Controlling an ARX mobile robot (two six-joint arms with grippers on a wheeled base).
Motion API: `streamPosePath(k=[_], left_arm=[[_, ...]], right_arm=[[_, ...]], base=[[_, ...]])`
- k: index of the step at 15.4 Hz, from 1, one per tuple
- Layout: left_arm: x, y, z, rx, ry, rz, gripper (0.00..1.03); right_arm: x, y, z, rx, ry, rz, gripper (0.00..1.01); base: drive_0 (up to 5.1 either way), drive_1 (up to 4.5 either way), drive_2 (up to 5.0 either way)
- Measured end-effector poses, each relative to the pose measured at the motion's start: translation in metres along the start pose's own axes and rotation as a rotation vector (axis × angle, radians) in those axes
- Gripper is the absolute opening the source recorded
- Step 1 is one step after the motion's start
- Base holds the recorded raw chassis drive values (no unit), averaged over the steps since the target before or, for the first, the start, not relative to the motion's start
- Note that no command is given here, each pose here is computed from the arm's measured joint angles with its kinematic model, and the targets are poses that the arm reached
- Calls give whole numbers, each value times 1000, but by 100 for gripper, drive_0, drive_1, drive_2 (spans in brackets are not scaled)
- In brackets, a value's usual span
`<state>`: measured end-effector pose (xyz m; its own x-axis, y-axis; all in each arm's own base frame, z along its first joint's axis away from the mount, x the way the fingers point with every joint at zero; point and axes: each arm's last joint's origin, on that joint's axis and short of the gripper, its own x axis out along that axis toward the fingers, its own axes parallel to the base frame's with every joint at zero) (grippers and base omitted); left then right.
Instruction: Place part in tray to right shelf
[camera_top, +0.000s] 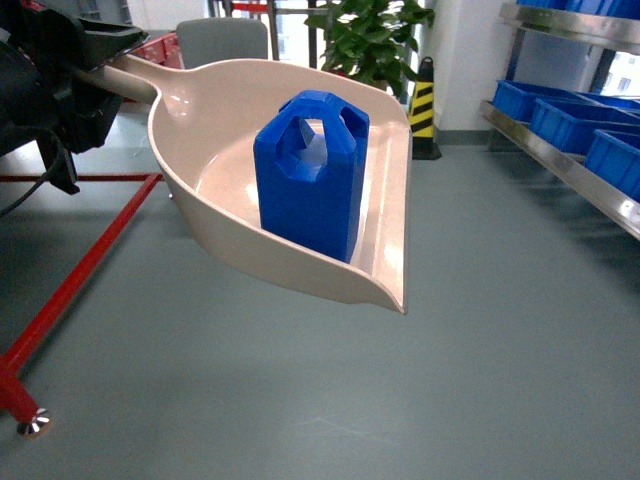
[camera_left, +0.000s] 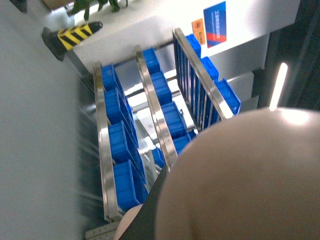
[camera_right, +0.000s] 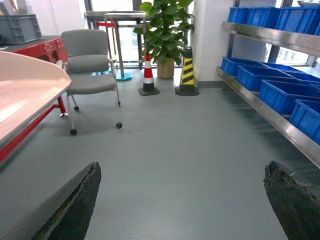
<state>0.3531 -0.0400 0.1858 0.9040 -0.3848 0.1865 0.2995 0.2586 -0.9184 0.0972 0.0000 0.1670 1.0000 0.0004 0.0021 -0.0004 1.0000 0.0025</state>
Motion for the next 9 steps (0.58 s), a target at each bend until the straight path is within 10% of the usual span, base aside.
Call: streamPosePath(k=[9], left_arm=[[1,0,-4,-4,22,-1,13]], right_arm=[[0,0,0,0,-2,0,98]], base=[[-160,-160,-160]])
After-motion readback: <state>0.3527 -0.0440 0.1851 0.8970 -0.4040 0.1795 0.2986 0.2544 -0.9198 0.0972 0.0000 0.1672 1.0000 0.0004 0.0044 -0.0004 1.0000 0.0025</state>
